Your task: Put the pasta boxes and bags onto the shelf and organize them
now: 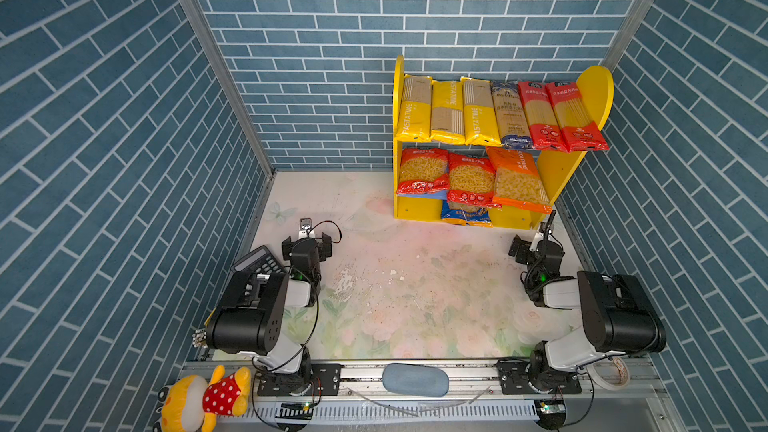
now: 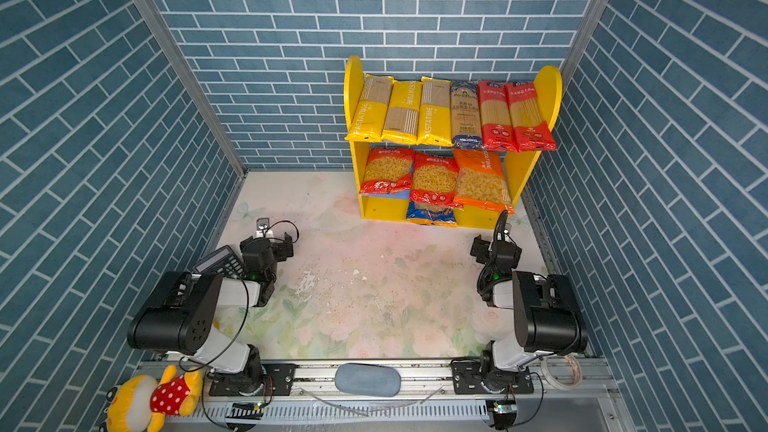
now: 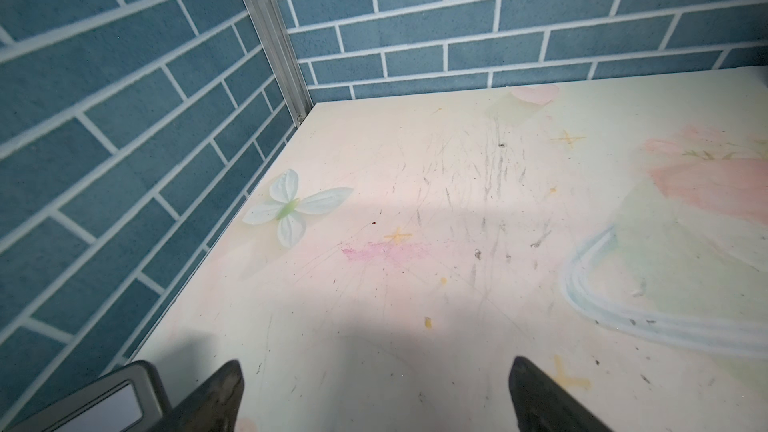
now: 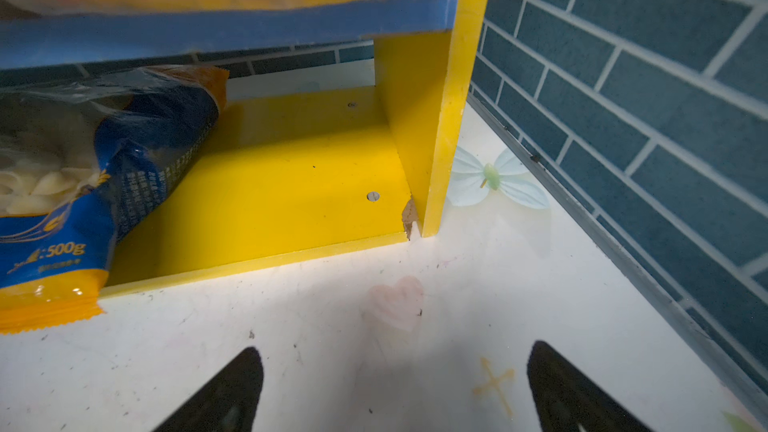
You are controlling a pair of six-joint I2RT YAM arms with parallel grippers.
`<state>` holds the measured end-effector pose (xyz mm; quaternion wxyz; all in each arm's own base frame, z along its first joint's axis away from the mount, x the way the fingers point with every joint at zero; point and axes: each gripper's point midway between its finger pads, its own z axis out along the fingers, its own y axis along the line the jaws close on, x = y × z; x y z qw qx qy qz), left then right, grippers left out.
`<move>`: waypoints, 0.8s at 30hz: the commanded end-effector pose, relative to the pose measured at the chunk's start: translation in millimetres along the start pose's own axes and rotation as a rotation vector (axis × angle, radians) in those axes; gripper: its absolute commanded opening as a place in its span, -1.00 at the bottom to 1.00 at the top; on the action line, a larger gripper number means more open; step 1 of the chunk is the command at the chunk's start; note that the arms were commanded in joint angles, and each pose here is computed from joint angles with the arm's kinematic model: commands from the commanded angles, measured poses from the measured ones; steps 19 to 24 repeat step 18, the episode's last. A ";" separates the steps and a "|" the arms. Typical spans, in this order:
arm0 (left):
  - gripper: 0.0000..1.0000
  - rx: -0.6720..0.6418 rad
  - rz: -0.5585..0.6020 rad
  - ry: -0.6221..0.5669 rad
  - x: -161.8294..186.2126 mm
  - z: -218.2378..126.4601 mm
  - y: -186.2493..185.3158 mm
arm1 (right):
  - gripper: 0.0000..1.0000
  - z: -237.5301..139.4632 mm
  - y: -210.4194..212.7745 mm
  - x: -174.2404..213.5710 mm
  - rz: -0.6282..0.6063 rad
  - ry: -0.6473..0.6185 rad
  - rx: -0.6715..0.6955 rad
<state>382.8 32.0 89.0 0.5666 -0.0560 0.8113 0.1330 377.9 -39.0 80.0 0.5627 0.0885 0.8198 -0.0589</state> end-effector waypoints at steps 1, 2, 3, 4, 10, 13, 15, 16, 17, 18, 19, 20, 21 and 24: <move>0.99 0.001 -0.015 -0.024 -10.2 0.4 1.3 | 0.98 1.9 4.1 -16.0 -0.045 -0.053 -0.008; 0.99 0.001 -0.015 -0.023 -9.9 0.4 1.4 | 0.98 1.5 3.4 -15.8 -0.044 -0.054 -0.005; 0.99 0.002 -0.016 -0.024 -10.3 0.3 1.3 | 0.98 1.3 2.0 -15.0 -0.043 -0.053 0.003; 0.99 0.002 -0.015 -0.022 -9.5 0.3 1.3 | 0.99 0.9 0.3 -15.1 -0.038 -0.056 0.012; 0.99 0.001 -0.016 -0.024 -10.5 0.3 1.4 | 0.98 1.4 -0.4 -14.5 -0.038 -0.053 0.017; 0.99 0.002 -0.015 -0.024 -10.3 0.4 1.1 | 0.98 3.3 8.4 -15.4 -0.094 -0.047 0.036; 0.99 0.001 -0.015 -0.024 -10.3 0.4 1.4 | 0.98 3.3 8.1 -15.9 -0.086 -0.045 0.034; 0.99 0.001 -0.015 -0.023 -10.2 0.4 1.3 | 0.98 2.3 4.6 -15.9 -0.079 -0.050 0.051; 1.00 0.001 -0.015 -0.023 -10.0 0.5 1.4 | 0.98 0.4 0.7 -16.9 -0.064 -0.060 0.069; 0.99 0.002 -0.016 -0.024 -10.4 0.4 1.3 | 0.98 -0.9 -0.5 -17.1 -0.060 -0.067 0.074; 0.99 0.002 -0.016 -0.024 -10.4 0.4 1.3 | 0.98 -0.9 -0.5 -17.1 -0.060 -0.067 0.074; 0.99 0.002 -0.016 -0.024 -10.4 0.4 1.3 | 0.98 -0.9 -0.5 -17.1 -0.060 -0.067 0.074; 0.99 0.002 -0.016 -0.024 -10.4 0.4 1.3 | 0.98 -0.9 -0.5 -17.1 -0.060 -0.067 0.074; 0.99 0.002 -0.016 -0.024 -10.4 0.4 1.3 | 0.98 -0.9 -0.5 -17.1 -0.060 -0.067 0.074</move>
